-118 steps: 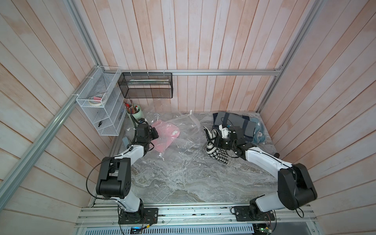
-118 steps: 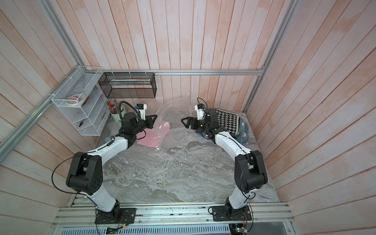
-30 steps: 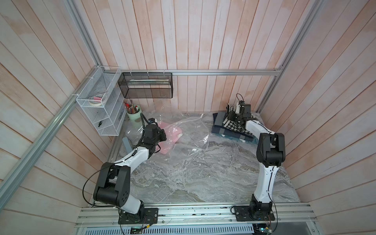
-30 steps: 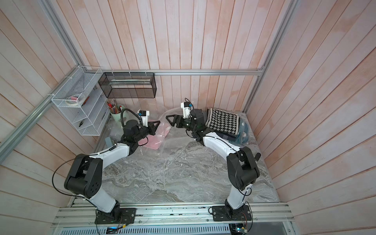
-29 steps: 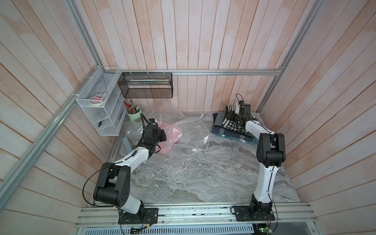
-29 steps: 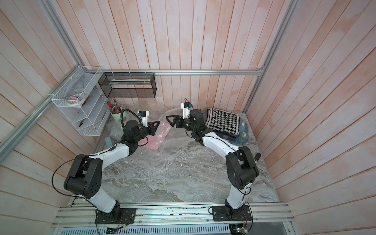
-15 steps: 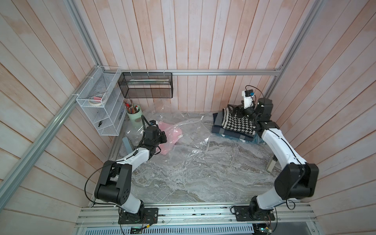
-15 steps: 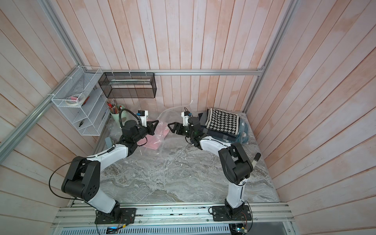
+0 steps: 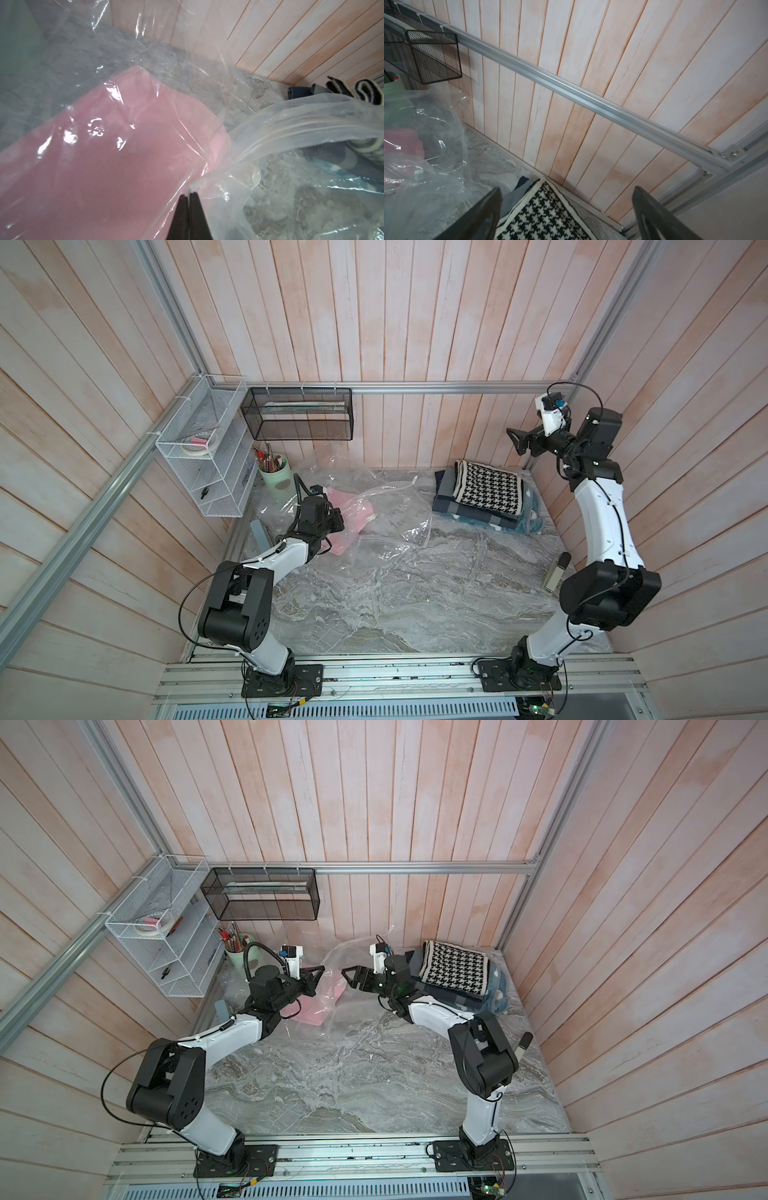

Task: Take the blanket out of the vacuum bag
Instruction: Place the blanket at the corner of the board.

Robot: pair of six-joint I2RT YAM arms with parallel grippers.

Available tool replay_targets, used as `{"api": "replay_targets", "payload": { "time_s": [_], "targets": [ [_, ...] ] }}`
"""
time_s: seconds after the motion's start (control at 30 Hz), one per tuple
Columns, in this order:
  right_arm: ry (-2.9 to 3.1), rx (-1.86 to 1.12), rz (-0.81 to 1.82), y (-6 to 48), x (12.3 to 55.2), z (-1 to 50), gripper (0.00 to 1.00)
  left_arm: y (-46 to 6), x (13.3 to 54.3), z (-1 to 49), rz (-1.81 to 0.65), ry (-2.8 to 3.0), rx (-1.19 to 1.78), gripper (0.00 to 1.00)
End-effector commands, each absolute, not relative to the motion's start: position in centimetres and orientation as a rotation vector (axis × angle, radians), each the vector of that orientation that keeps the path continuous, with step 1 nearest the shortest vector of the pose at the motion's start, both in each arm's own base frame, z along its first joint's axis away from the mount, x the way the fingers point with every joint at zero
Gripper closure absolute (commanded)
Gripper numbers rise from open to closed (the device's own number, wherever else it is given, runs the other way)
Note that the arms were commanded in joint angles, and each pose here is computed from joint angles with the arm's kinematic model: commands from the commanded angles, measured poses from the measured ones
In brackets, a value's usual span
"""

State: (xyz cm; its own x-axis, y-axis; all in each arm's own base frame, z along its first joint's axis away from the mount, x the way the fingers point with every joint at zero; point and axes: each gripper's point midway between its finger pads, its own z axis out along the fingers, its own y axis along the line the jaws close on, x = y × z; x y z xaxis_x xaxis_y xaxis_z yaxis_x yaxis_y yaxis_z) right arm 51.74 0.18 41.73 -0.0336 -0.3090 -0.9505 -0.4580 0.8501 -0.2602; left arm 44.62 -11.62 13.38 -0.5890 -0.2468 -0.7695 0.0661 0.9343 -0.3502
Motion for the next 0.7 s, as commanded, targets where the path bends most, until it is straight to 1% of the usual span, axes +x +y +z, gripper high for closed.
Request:
{"api": "replay_targets", "payload": {
  "time_s": [0.0, 0.13, 0.23, 0.33, 0.4, 0.47, 0.53, 0.67],
  "targets": [
    [1.597, -0.653, 0.129, 0.5, 50.8, 43.9, 0.02, -11.1, 44.6, 15.8, -0.384, 2.121, -0.117, 1.00],
    [1.534, -0.638, 0.144, -0.1, 51.4, 44.8, 0.02, -11.3, 44.6, 16.2, -0.399, 2.120, -0.112, 1.00],
    [1.591, -0.609, 0.169, -0.3, 54.2, 44.1, 0.02, -11.4, 44.2, 16.9, -0.412, 2.109, -0.113, 1.00],
    [1.621, -0.592, 0.241, 1.6, 54.7, 44.2, 0.02, -11.5, 43.5, 17.3, -0.432, 2.096, -0.114, 1.00],
    [1.625, -0.574, 0.313, 4.5, 54.3, 43.6, 0.02, -11.6, 43.3, 17.2, -0.437, 2.102, -0.109, 1.00],
    [1.668, -0.514, 0.363, 7.9, 54.4, 41.9, 0.02, -12.0, 43.1, 17.5, -0.455, 2.091, -0.078, 1.00],
    [1.744, -0.472, 0.494, 12.0, 53.9, 39.2, 0.02, -13.2, 42.8, 18.9, -0.521, 2.025, 0.007, 1.00],
    [1.865, -0.317, 0.746, 17.8, 52.2, 34.1, 0.02, -15.1, 43.3, 22.5, -0.609, 1.853, 0.134, 1.00]
  ]
}}
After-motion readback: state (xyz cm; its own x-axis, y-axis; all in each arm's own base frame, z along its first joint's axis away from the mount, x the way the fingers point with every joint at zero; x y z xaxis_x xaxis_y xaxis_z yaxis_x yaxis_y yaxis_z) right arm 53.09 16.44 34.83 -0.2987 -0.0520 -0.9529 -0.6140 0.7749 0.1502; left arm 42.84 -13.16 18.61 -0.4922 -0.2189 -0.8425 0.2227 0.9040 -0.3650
